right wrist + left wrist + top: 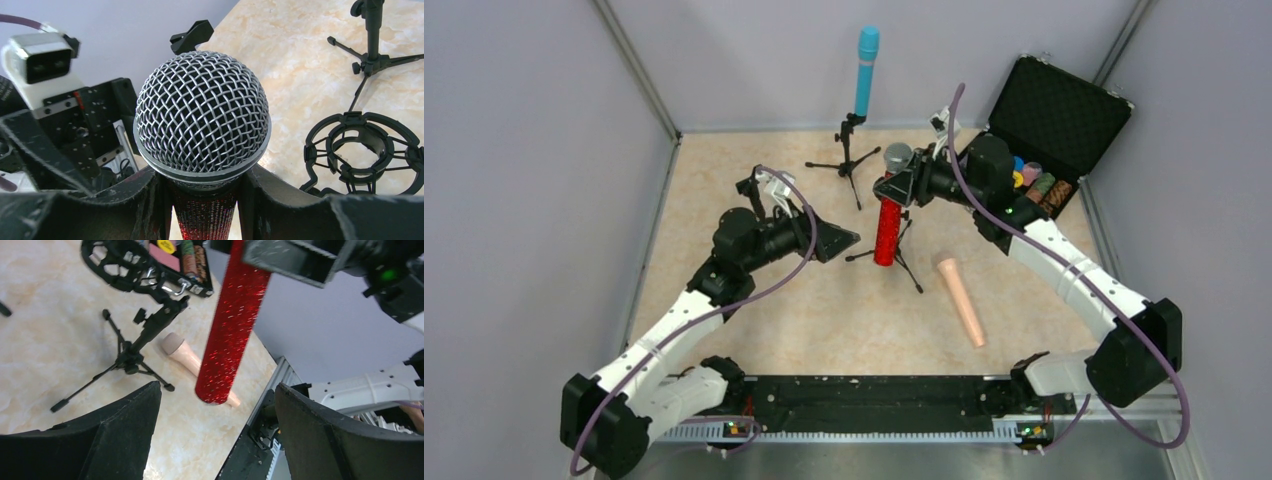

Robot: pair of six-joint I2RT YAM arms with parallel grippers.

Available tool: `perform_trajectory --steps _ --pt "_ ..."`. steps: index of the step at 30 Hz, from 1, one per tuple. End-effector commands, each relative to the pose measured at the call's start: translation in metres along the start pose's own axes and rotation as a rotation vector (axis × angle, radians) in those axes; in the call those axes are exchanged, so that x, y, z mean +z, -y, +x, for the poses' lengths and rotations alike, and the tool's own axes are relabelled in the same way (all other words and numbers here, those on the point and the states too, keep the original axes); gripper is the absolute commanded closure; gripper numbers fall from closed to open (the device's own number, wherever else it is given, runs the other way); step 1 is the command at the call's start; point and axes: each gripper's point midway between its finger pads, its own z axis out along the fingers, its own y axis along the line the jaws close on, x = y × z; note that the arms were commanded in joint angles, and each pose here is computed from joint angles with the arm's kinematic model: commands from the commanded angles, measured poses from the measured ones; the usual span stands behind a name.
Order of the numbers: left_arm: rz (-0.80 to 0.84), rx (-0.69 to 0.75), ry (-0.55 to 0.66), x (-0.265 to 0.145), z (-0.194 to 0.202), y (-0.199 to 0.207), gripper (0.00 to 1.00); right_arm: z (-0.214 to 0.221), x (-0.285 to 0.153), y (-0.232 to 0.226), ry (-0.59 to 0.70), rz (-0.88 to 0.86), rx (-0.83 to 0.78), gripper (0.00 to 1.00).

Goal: Attach the microphones to the stand

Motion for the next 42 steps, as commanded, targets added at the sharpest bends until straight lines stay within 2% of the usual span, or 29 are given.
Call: perform_trajectory --steps 1,10,15,21,28,35,42 --pt "0.197 0.141 0.028 -0.001 -0.027 0.051 0.12 -0.024 0.001 -0.008 0.065 -0.023 -0.017 1.00" --pt "0.186 0.185 -0.034 0.020 -0.019 0.056 0.13 -0.028 0.001 -0.010 0.076 -0.025 0.001 1.00" --pt "0.147 0.206 -0.018 0.021 -0.022 0.050 0.14 -0.040 -0.001 -0.018 0.104 -0.058 -0.038 1.00" --pt "-0.073 0.186 0.034 0.021 -0.026 0.008 0.13 -0.064 -0.011 -0.020 0.176 -0.078 -0.061 1.00" --pt "-0.305 0.077 -0.019 0.023 -0.002 -0.048 0.13 -0.098 -0.027 -0.006 0.290 -0.082 -0.031 1.00" --pt "-0.320 0.001 -0.111 0.034 0.023 -0.062 0.13 -0.116 -0.025 0.015 0.311 0.005 -0.095 1.00" --pt "-0.339 -0.004 -0.154 0.039 0.029 -0.068 0.13 -0.135 -0.021 0.029 0.340 0.089 -0.134 1.00"
